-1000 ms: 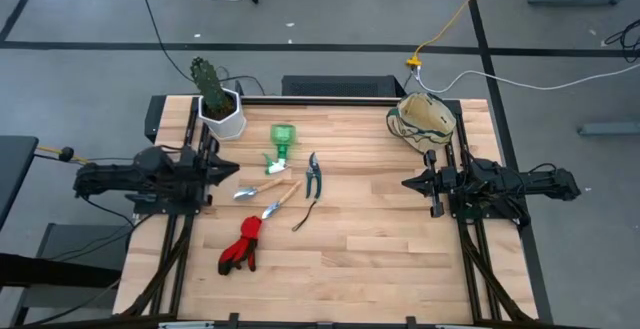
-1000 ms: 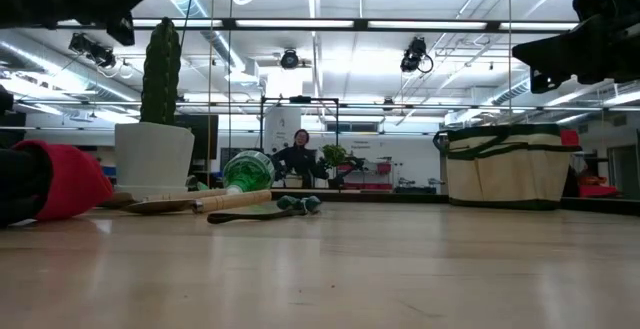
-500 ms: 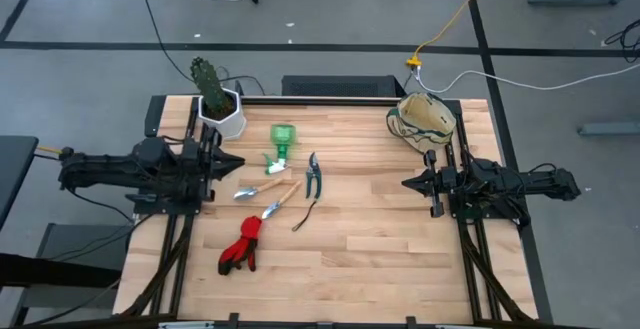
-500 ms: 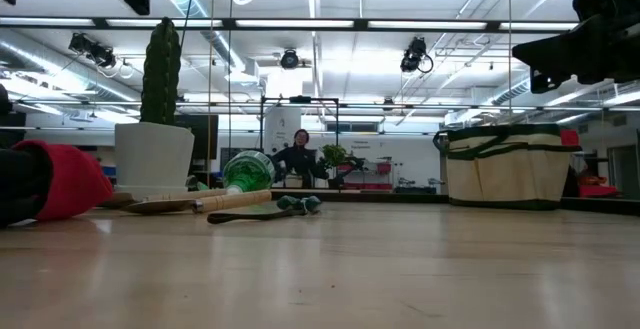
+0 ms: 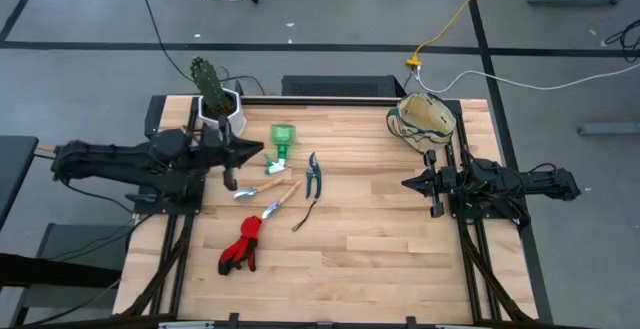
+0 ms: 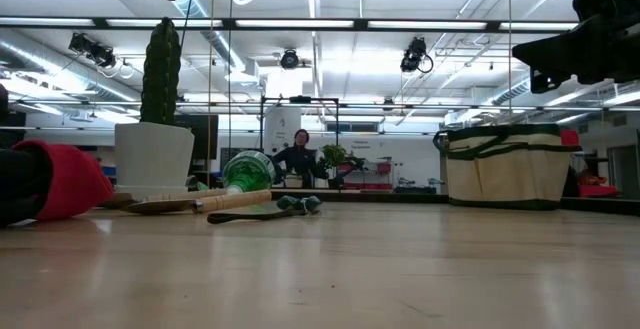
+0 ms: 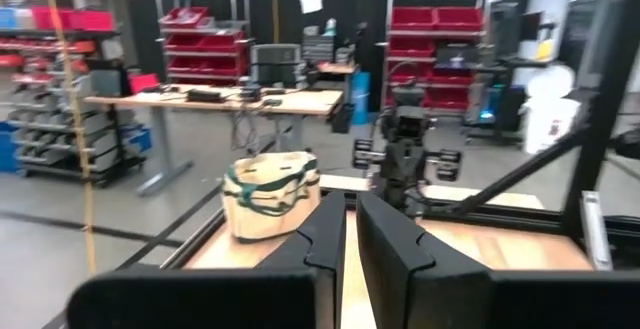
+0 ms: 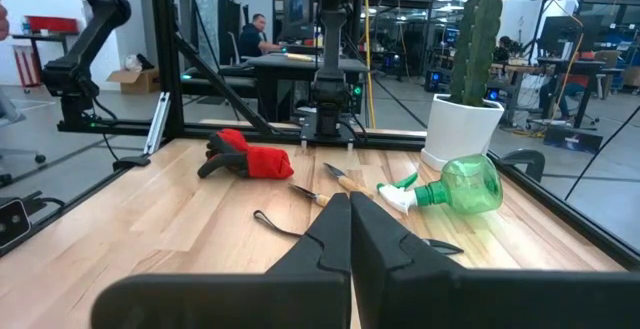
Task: Pick & Place Garden tools in Gardening bag
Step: Put the green spray bottle into the white gardening bag
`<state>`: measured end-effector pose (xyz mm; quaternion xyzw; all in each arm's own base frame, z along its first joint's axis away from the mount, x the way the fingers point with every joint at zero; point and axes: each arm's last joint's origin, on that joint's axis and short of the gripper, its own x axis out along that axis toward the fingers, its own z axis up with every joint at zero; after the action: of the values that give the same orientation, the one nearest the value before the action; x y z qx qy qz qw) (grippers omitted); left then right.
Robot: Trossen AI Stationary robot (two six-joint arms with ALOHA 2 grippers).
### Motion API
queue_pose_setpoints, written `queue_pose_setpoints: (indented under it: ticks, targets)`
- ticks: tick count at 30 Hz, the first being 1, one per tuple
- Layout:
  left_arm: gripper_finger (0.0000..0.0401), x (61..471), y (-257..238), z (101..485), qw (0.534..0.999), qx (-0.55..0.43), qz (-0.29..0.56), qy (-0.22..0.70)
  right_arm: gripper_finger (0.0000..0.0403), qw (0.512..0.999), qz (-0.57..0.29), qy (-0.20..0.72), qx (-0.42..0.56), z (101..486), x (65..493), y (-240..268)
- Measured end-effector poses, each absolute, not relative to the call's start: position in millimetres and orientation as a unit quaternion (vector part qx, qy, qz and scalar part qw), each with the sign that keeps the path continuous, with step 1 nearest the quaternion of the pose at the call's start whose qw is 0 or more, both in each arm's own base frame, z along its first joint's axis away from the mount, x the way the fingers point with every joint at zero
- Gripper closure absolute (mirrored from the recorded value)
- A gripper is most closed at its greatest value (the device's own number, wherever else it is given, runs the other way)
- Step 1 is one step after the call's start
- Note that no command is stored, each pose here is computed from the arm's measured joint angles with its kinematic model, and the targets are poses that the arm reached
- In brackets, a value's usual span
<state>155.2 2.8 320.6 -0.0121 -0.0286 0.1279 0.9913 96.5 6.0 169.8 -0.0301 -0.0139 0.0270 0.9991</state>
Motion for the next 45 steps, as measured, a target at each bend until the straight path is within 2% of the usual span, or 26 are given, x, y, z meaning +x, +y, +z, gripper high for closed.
queue_pose_setpoints:
  ticks: [9,14,21,32,45]
  targets:
    - [0.0364,183.1,2.7,323.0,0.989,-0.009,0.144,0.007,0.0403,0.999,0.027,-0.014,-0.030,169.8,96.5,6.0]
    - [0.0364,195.7,4.8,326.3,0.987,-0.038,0.153,0.014,0.0403,0.999,0.027,-0.014,-0.030,169.8,96.5,6.0]
    - [0.0364,210.6,13.6,349.3,0.988,-0.072,0.131,0.022,0.0403,0.999,0.027,-0.014,-0.030,169.8,96.5,6.0]
    - [0.0364,221.0,30.9,387.3,0.979,-0.099,0.146,0.102,0.0403,0.999,0.027,-0.014,-0.030,169.9,96.5,6.0]
    - [0.0364,220.4,38.8,384.2,0.968,-0.122,0.169,0.136,0.0403,0.999,0.027,-0.014,-0.030,169.9,96.5,6.0]
